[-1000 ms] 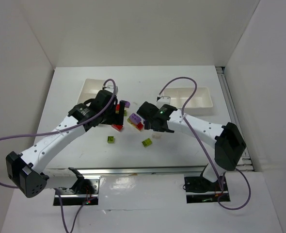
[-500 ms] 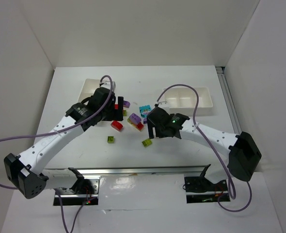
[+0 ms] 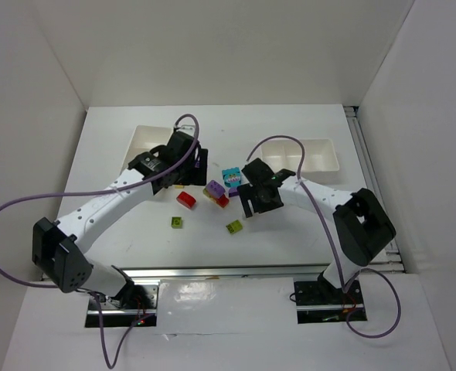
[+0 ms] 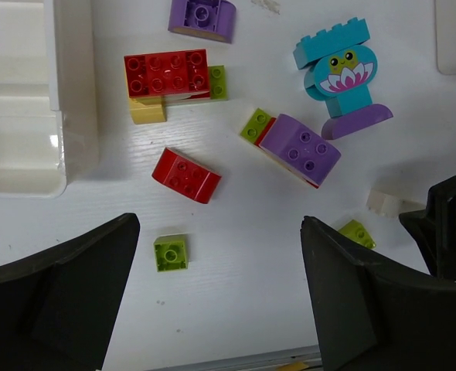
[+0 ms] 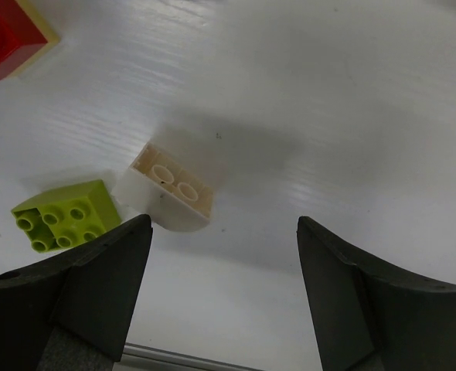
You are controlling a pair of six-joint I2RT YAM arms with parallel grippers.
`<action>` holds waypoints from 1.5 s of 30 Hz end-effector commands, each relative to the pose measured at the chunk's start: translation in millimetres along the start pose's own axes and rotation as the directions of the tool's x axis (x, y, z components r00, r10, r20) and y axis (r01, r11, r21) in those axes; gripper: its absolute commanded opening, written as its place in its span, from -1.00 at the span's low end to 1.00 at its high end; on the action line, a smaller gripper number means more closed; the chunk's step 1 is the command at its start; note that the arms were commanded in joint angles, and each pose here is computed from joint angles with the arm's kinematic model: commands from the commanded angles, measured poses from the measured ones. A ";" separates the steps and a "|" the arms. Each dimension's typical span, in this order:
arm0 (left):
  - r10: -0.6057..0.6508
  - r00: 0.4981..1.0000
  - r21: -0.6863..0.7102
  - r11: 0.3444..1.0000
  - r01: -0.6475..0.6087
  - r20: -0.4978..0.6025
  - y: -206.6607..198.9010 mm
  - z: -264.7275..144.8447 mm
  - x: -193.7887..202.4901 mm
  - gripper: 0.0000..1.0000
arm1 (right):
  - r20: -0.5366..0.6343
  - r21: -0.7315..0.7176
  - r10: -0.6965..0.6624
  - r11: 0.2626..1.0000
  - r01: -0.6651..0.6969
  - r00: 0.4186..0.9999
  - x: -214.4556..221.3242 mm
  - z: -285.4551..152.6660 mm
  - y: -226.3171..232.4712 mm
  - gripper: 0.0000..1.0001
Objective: Sort the legos into containers by color
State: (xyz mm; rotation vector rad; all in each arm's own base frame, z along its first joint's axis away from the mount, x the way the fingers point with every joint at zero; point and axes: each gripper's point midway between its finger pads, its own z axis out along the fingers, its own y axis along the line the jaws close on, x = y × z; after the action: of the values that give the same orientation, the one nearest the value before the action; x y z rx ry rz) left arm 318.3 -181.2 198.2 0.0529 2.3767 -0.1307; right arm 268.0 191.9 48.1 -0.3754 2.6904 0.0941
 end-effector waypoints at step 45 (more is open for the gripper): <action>0.008 0.998 0.002 1.000 -0.008 0.069 -14.9 15.1 -37.1 0.94 | 0.310 0.040 -0.028 0.999 0.016 0.950 -102.1 -55.9 -0.7 -0.61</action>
State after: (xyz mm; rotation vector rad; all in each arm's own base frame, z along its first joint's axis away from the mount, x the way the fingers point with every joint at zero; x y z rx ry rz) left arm 340.0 -195.6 190.5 0.0630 2.3784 -0.1212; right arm 295.1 214.3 51.4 -0.5978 2.5797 0.0634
